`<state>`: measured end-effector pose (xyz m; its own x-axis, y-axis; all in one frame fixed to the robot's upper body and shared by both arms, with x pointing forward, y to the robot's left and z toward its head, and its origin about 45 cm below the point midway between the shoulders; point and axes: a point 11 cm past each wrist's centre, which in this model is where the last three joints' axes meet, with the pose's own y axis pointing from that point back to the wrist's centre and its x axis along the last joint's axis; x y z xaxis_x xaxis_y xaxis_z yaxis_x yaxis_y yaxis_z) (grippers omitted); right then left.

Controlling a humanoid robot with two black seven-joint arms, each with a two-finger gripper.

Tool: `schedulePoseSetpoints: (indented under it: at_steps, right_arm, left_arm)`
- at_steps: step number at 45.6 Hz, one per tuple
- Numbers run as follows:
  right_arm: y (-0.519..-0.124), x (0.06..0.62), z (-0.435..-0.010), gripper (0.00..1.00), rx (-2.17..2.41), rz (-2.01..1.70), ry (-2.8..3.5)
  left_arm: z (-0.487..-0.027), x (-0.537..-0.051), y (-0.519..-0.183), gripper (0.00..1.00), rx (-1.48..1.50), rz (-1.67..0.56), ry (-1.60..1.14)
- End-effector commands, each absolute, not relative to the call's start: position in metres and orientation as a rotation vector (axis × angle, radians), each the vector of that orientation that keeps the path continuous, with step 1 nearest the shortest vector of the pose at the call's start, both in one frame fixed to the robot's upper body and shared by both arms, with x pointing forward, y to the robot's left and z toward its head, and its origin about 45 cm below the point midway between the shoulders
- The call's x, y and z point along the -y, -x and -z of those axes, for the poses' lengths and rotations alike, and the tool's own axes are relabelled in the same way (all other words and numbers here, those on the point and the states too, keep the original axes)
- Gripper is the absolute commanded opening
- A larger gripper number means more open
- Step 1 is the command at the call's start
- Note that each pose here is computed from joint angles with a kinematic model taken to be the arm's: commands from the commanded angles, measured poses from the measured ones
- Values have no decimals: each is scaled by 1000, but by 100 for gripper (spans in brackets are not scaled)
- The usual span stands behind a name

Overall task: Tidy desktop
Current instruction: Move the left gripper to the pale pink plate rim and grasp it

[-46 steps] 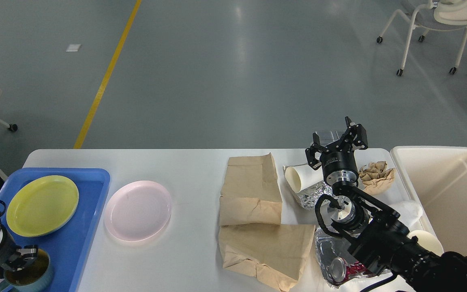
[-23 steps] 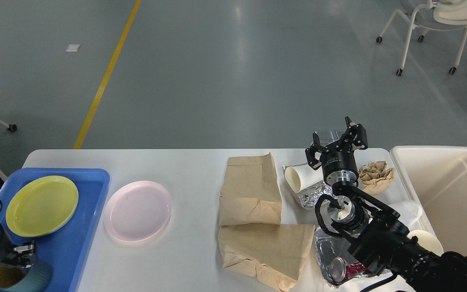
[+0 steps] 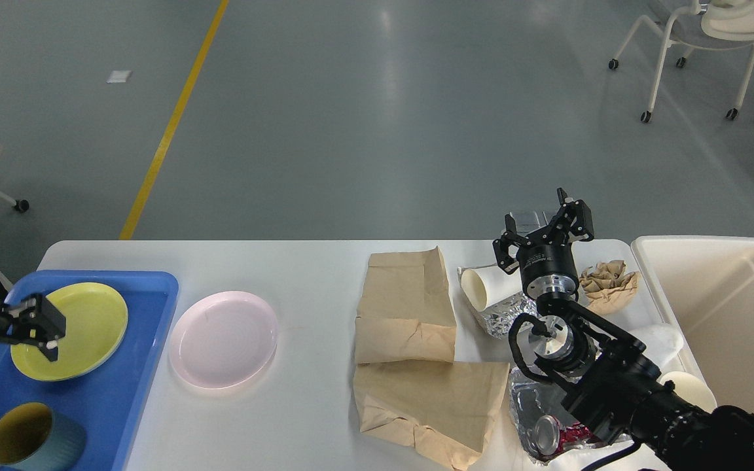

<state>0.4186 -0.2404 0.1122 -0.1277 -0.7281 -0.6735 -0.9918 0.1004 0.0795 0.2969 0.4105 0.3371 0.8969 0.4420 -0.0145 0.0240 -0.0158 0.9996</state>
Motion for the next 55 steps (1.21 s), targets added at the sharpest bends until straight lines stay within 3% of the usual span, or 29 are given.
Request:
schedulePoseSetpoints:
  at_steps: [1, 5, 10, 17, 29, 44, 55]
  right_arm:
    - [-419, 240, -112, 100, -1913, -739, 1676]
    - [-419, 240, -112, 100, -1913, -739, 1676]
    - [-419, 240, -112, 100, -1913, -739, 1676]
    - [-419, 240, -112, 100, -1913, -739, 1676]
    - [-419, 240, -112, 100, -1913, -739, 1676]
    - [-419, 240, -112, 100, -1913, -739, 1676]
    - [-419, 240, -112, 100, -1913, -739, 1676]
  left_arm:
    - [-408, -379, -314, 96, -248, -356, -1470]
    - [-431, -367, -324, 96, -177, -400, -1425]
    - [-428, -356, -330, 96, -166, -376, -1407]
    - [-362, -351, -326, 92, -343, -289, -1407]
    - [-252, -336, -318, 90, -476, -330, -1491]
    - [-167, -327, -303, 89, -473, -542, -1563]
    - [-137, -314, -298, 89, -489, -699, -1527]
